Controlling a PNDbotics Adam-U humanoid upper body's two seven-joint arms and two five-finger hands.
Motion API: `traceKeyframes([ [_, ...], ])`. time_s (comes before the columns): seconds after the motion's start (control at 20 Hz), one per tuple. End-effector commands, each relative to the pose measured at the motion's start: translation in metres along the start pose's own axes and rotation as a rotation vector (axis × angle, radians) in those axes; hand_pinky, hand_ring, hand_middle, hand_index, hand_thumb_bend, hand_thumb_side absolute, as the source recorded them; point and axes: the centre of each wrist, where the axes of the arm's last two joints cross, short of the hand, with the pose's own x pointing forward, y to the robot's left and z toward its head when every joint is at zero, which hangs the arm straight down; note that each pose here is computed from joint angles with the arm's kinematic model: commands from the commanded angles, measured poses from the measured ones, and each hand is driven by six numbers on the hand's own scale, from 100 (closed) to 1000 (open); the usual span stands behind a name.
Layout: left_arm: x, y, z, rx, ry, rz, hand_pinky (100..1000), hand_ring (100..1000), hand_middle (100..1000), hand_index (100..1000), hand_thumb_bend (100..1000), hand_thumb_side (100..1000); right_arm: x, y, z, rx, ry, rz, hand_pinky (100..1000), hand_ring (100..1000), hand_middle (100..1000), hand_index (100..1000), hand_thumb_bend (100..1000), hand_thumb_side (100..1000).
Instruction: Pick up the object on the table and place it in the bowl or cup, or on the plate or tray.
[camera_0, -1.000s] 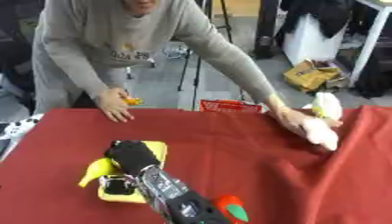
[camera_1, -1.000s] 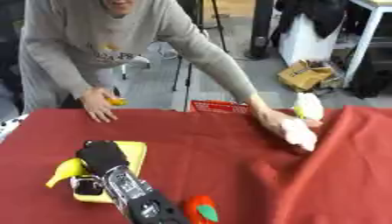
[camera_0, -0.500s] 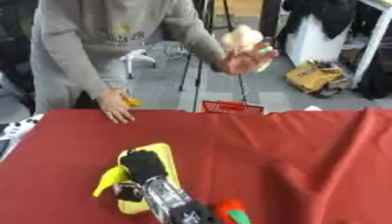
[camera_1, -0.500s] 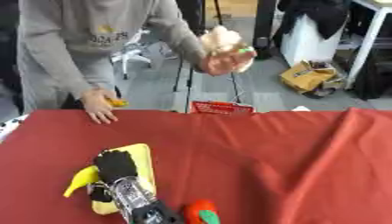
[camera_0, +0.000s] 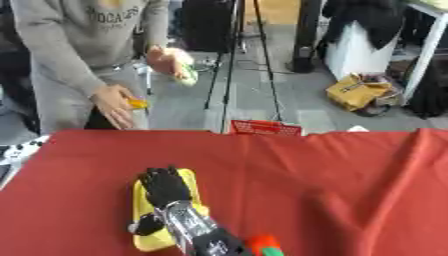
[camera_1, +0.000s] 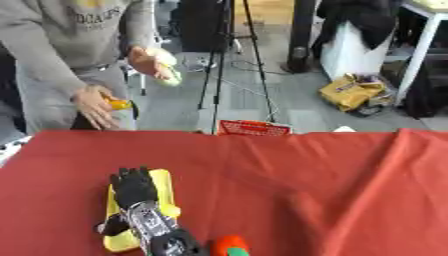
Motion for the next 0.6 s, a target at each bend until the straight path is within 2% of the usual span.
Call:
traceKeyframes([
  [0.05, 0.008, 0.001, -0.004, -0.004, -0.031, 0.005, 523, 777, 737, 697, 623, 893, -0.002, -0.019, -0.005, -0.029, 0.004, -0.012, 1000, 909, 919, 945, 678, 519],
  [0.2, 0.007, 0.002, -0.003, 0.0, -0.029, 0.002, 523, 777, 737, 697, 624, 893, -0.004, -0.029, -0.006, -0.057, -0.017, -0.025, 994, 894, 908, 939, 677, 540],
  [0.3, 0.006, 0.003, -0.003, 0.003, -0.028, -0.001, 524, 778, 737, 697, 625, 894, -0.006, -0.045, -0.008, -0.107, -0.054, -0.031, 989, 887, 904, 937, 678, 564],
  [0.4, 0.005, 0.004, -0.002, 0.009, -0.025, -0.006, 524, 778, 737, 697, 624, 894, -0.012, -0.067, -0.009, -0.177, -0.096, -0.056, 978, 871, 892, 930, 673, 592],
  [0.5, 0.003, 0.007, -0.001, 0.018, -0.02, -0.016, 524, 779, 738, 697, 625, 894, -0.025, -0.093, -0.008, -0.27, -0.131, -0.126, 932, 839, 872, 918, 664, 624],
  [0.6, 0.003, 0.009, 0.0, 0.025, -0.018, -0.023, 524, 779, 738, 697, 625, 894, -0.036, -0.111, -0.005, -0.324, -0.154, -0.186, 926, 837, 871, 917, 663, 626],
])
